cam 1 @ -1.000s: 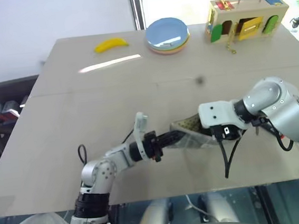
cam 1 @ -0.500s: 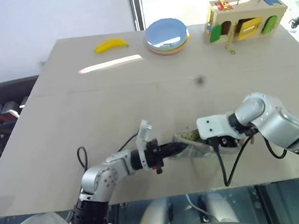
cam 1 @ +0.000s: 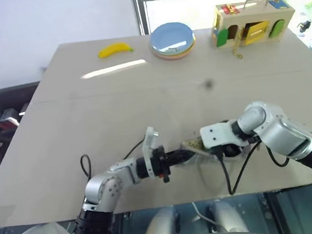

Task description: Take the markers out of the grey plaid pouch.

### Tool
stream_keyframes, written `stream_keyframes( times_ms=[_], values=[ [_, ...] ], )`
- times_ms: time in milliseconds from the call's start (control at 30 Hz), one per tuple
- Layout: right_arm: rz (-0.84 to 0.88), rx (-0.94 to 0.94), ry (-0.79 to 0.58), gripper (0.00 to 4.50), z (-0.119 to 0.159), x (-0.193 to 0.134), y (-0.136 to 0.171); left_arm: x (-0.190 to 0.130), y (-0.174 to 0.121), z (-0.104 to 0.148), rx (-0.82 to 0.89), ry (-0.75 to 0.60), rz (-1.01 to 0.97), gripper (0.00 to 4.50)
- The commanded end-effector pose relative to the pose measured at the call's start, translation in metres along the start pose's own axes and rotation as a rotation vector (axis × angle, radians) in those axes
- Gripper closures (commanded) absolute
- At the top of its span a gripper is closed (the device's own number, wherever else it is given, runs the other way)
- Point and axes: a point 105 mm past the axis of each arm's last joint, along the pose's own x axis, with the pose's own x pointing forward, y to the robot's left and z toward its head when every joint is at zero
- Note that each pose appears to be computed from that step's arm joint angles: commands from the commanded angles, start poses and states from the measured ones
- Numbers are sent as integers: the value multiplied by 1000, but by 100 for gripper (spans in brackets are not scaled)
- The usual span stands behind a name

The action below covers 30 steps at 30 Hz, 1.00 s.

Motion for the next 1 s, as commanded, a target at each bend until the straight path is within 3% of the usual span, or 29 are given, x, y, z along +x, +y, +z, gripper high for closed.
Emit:
stream_keyframes(
  times_ms=[33, 233, 467, 667, 867, 1000],
  values=[
    [38, 49, 51, 352, -17, 13, 9, 1, -7, 5, 28, -10, -27, 450],
    [-9, 55, 13, 367, -12, 3, 3, 0, -8, 4, 29, -8, -25, 450],
    [-205, -4, -119, 367, 31, -59, -19, 3, -8, 12, 76, -15, -2, 450],
    [-239, -23, -106, 367, 39, -81, -11, 3, -8, 27, 140, -47, 8, 450],
    [-290, 76, -105, 367, 22, -80, -17, 12, 4, 48, 389, -61, 116, 450],
    [-350, 161, -171, 367, 17, -75, -29, 21, 9, 40, 666, 71, 145, 450]
  ],
)
